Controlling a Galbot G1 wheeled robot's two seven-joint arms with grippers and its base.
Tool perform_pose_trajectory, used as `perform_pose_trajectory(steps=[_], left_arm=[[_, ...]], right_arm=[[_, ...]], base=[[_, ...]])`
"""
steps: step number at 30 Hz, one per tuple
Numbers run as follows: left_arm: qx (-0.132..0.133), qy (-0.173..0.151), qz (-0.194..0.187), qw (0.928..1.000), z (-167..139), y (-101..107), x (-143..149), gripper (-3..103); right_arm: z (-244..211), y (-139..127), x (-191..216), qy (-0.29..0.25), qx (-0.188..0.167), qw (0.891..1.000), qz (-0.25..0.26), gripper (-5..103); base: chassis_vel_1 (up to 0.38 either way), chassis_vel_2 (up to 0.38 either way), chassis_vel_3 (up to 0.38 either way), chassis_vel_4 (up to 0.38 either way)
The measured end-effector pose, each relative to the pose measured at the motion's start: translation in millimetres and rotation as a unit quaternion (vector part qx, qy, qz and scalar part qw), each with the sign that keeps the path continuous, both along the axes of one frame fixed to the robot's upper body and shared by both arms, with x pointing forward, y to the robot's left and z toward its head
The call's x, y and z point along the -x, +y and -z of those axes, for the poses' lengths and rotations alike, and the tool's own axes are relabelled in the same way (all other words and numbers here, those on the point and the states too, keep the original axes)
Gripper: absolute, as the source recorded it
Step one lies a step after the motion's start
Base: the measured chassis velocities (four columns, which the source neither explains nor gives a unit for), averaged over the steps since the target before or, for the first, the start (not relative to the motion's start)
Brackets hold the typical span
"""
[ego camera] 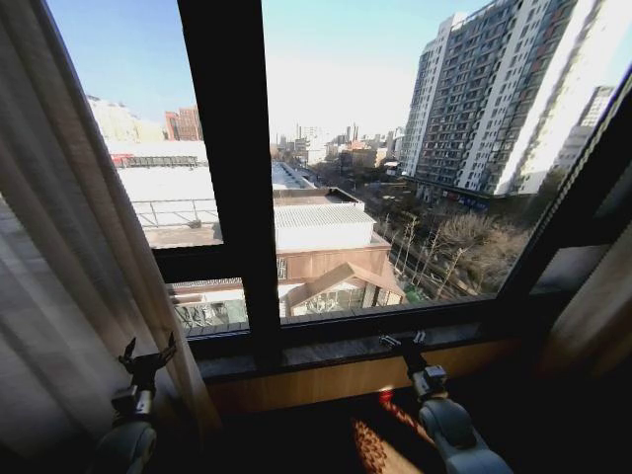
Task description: Open the curtains by pulling them apart, changing their state from closed to fully open.
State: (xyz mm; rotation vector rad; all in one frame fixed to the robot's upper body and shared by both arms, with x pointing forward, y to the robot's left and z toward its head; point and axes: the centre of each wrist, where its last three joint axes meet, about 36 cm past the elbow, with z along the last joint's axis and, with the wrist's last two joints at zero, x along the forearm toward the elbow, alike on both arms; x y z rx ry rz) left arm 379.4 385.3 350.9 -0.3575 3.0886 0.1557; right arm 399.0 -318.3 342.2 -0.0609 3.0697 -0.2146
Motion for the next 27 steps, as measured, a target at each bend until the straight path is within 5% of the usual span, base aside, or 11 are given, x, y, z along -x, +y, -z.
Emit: perform_pose_trajectory(steps=[7,16,27], left_arm=[[0.016,-0.003,0.037,0.9992,5,-14,-37,100],[-0.009,-0.014,0.006,0.9998,3,2,-76,98],[0.010,-0.027,0.001,0.9996,12,4,-79,55]], right_arm=[[0,0,0,0.000,0.000,1.000,0.000,100],[0,0,0,0.000,0.000,1.000,0.000,100],[0,0,0,0.000,0.000,1.000,0.000,100]], base=[[0.000,0.000,0.000,0.000],[0.000,0.000,0.000,0.000],[0.000,0.000,0.000,0.000]])
